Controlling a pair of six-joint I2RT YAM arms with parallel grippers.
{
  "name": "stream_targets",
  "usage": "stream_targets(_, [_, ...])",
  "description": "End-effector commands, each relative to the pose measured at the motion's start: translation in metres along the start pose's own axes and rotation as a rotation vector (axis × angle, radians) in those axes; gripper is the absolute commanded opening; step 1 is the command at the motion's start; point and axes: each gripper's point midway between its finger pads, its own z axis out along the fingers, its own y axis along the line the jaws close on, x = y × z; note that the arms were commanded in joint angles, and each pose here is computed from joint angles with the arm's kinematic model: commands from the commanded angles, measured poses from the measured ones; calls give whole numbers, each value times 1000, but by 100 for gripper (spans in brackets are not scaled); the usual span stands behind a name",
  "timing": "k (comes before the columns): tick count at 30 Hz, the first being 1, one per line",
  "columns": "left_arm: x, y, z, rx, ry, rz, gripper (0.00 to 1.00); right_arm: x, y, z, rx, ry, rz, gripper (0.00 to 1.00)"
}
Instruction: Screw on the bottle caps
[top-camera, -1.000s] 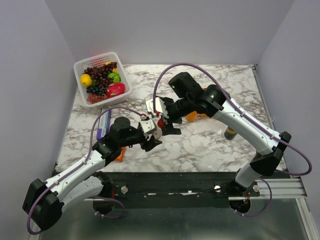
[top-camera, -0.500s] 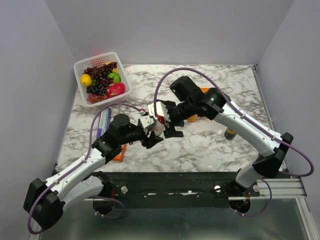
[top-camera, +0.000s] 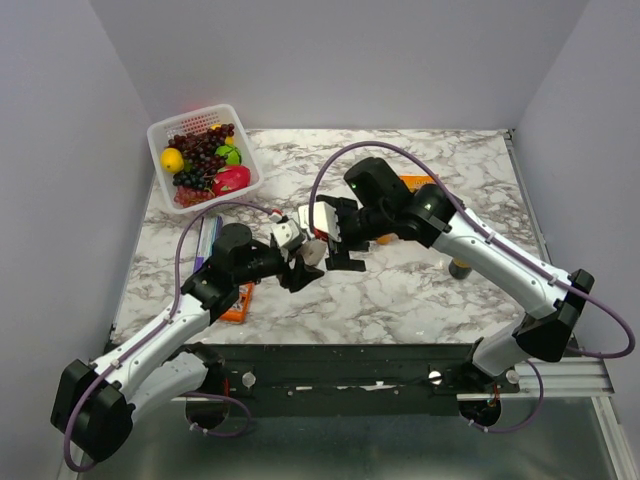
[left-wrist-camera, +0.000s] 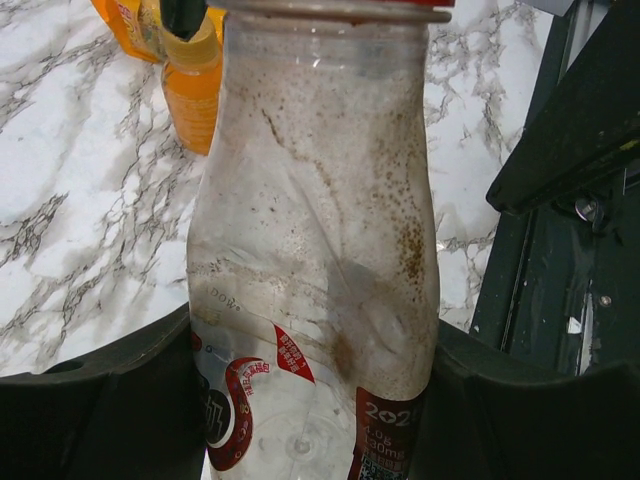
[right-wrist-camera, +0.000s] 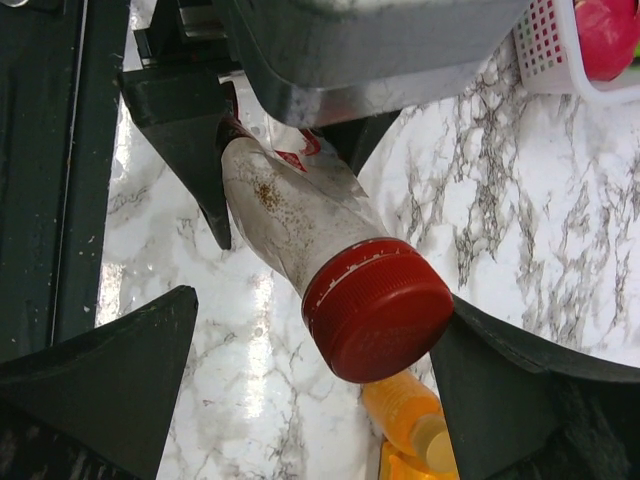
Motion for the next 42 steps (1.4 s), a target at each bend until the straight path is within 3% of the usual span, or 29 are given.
stream_targets(1, [-16,6,-5,-18,-52,39,0,16,2,-14,31,91,56,100])
stream_targets(8, [-9,4,-9,-8,-27,92,0,27,-14,-36,18,150,107,100])
stream_targets(11, [-3,-3,-13,31,1,116,0,18,-24,-57,39,91,89,98])
stream_targets(17, [15,-20,-23,142,98,236,0,-23,-14,-83,77,-121,-292,95])
stream_targets(25, [18,-19,-30,167,160,333,0,-14,42,-52,-124,-136,-691,93])
stream_targets(28, [18,-21,-31,176,164,329,0,-21,45,-46,-73,-170,-801,92])
stream_targets(42, [21,-27,-27,209,181,348,0,-39,43,-28,-32,-280,-950,81])
